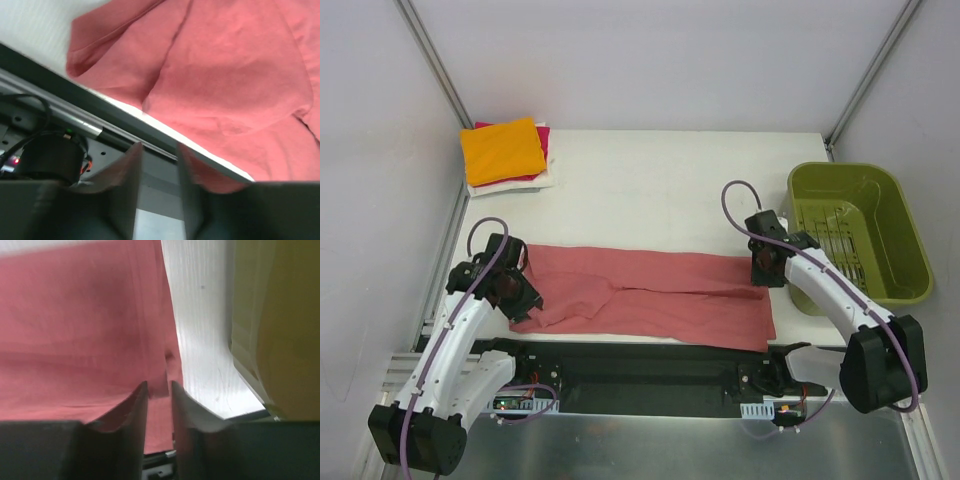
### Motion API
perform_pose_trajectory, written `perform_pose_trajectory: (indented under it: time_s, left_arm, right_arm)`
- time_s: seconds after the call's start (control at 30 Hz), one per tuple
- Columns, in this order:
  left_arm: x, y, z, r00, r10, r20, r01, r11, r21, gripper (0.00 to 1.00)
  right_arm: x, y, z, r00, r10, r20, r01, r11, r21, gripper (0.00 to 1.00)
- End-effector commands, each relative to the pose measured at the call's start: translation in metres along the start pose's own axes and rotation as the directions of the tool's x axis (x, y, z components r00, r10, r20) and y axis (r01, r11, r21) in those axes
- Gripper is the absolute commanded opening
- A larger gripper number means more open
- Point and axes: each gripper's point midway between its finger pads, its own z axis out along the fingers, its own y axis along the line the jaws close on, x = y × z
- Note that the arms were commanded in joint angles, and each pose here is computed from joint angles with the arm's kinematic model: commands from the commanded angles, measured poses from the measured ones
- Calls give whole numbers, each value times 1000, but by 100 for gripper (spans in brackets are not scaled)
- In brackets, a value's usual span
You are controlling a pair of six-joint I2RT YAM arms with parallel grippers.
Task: Fold and stack the t-shirts
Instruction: Fold the other side of the tshirt into a rectangle, then rotate the tshirt 90 degrees
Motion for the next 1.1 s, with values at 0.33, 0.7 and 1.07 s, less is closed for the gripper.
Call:
perform_pose_trajectory:
  time_s: [0.33,0.7,1.07]
  left_arm:
    - [-18,-62,-19,1000,23,5,-23,971,238,99]
    - [-4,-118,86,959,63,-277,27,950,310,99]
    - [-62,-237,140,943,146,-299,-30,932,361,99]
  right_arm:
    - [-13,75,-40,994,-102,37,108,940,-324,99]
    - [6,150,-12,979,-175,-109,99,862,-497,100]
    - [67,129,8,943,-233,-239,93,871,-482,100]
